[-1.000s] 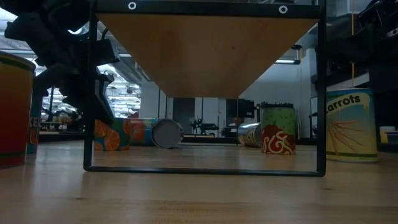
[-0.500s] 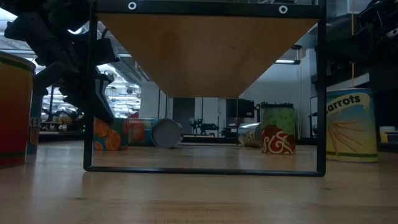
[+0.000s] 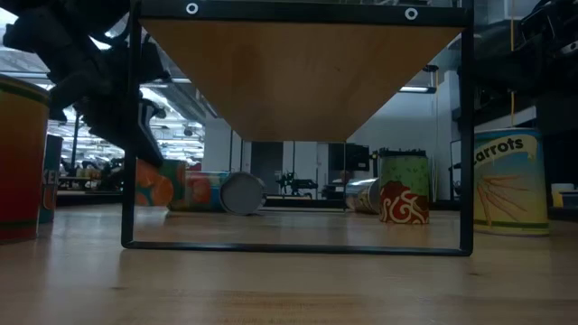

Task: Pick and place cans onto a shelf
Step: Put the canned orange on the shelf

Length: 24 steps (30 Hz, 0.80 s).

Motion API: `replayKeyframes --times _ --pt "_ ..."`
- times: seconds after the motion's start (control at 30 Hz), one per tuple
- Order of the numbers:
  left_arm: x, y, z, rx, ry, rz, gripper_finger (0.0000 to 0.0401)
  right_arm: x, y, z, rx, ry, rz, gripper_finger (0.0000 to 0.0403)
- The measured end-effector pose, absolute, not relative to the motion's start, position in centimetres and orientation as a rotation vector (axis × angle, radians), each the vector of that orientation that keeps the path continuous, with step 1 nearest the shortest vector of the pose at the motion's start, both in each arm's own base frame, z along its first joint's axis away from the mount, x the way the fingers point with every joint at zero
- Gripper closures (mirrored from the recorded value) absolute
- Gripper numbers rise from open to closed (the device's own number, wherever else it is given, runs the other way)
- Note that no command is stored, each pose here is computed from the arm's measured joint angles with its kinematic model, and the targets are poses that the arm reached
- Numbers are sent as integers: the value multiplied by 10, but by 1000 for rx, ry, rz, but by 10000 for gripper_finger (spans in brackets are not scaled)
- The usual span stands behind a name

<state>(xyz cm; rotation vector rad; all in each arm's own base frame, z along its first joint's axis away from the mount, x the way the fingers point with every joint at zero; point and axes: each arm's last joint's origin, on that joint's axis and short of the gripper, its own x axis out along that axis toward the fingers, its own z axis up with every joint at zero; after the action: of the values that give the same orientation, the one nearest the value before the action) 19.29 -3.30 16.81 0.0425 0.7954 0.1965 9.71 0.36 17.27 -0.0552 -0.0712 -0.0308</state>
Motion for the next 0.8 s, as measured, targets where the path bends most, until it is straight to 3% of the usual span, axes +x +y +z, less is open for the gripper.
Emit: replayKeyframes --times 0.8 --pt "163 -25 214 -53 553 215 399 97 4 173 -55 -71 -31 331"
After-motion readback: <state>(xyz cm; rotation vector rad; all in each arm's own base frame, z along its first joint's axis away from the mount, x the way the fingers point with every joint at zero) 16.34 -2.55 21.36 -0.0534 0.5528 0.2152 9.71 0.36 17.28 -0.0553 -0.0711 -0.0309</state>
